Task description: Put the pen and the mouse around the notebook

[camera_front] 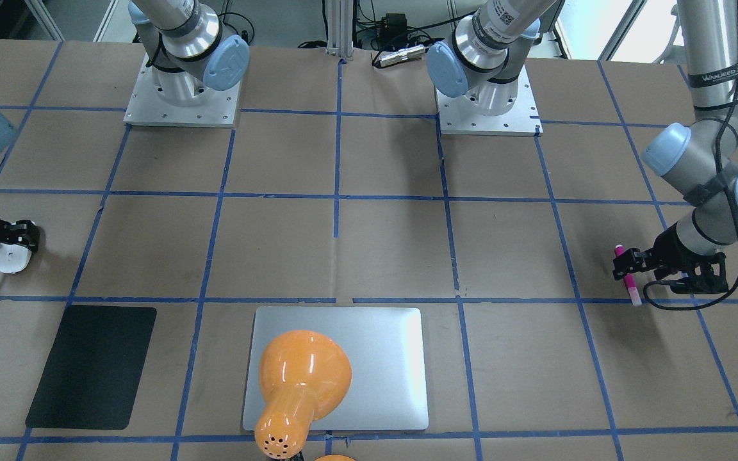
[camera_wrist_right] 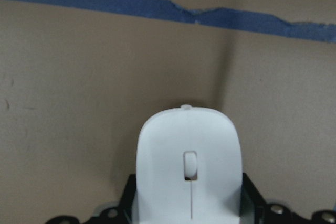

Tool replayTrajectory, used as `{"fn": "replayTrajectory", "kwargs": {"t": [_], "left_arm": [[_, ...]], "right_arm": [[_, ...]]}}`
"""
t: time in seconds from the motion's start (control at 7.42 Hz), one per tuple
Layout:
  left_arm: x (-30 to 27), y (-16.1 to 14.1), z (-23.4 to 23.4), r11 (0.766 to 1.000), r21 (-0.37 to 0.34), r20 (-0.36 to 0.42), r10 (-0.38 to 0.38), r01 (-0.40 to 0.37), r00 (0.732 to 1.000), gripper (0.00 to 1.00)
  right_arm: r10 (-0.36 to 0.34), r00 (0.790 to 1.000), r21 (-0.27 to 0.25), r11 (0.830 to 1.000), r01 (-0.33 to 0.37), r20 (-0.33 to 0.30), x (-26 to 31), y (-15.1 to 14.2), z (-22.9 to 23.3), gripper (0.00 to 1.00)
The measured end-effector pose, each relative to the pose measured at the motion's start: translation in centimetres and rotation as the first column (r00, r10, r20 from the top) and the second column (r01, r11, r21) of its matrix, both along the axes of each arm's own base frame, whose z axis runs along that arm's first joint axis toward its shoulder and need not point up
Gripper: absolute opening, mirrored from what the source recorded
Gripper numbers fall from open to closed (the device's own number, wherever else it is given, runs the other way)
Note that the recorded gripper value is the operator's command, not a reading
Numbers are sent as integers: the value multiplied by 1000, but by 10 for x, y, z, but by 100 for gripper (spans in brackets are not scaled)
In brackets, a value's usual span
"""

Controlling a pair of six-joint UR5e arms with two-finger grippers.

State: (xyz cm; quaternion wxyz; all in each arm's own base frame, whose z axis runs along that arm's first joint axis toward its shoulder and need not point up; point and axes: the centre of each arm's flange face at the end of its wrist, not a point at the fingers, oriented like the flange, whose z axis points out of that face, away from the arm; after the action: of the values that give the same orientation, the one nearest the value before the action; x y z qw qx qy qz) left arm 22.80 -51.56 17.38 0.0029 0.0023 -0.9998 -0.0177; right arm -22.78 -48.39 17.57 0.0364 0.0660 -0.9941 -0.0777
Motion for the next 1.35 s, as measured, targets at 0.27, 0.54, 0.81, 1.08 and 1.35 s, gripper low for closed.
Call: {"fn": "replayTrajectory", "kwargs": {"t": [0.27, 0.54, 0.81, 1.08, 1.35], "left_arm": [[-5, -3, -6, 1000, 6, -4, -9, 10, 1000, 38], [-18, -9, -5, 999, 8, 2, -36, 36, 999, 0], [-21, -11, -1, 999, 7, 7, -45, 45, 999, 0], [-18, -13, 11, 999, 2, 12, -41, 41, 999, 0], [-18, -19, 31, 1000, 24, 16, -2, 1, 1000, 0]], "right_arm": [[-14, 1000, -12, 1000, 14, -10, -2, -5, 17, 30], [-41, 998, -74, 997, 39, -37, 3, -27, 59, 30], [-92, 995, -121, 989, 88, -28, 51, -72, 91, 30], [-162, 987, -134, 978, 161, 7, 129, -129, 87, 30], [-212, 975, -108, 970, 218, 59, 161, -181, 54, 31]]}}
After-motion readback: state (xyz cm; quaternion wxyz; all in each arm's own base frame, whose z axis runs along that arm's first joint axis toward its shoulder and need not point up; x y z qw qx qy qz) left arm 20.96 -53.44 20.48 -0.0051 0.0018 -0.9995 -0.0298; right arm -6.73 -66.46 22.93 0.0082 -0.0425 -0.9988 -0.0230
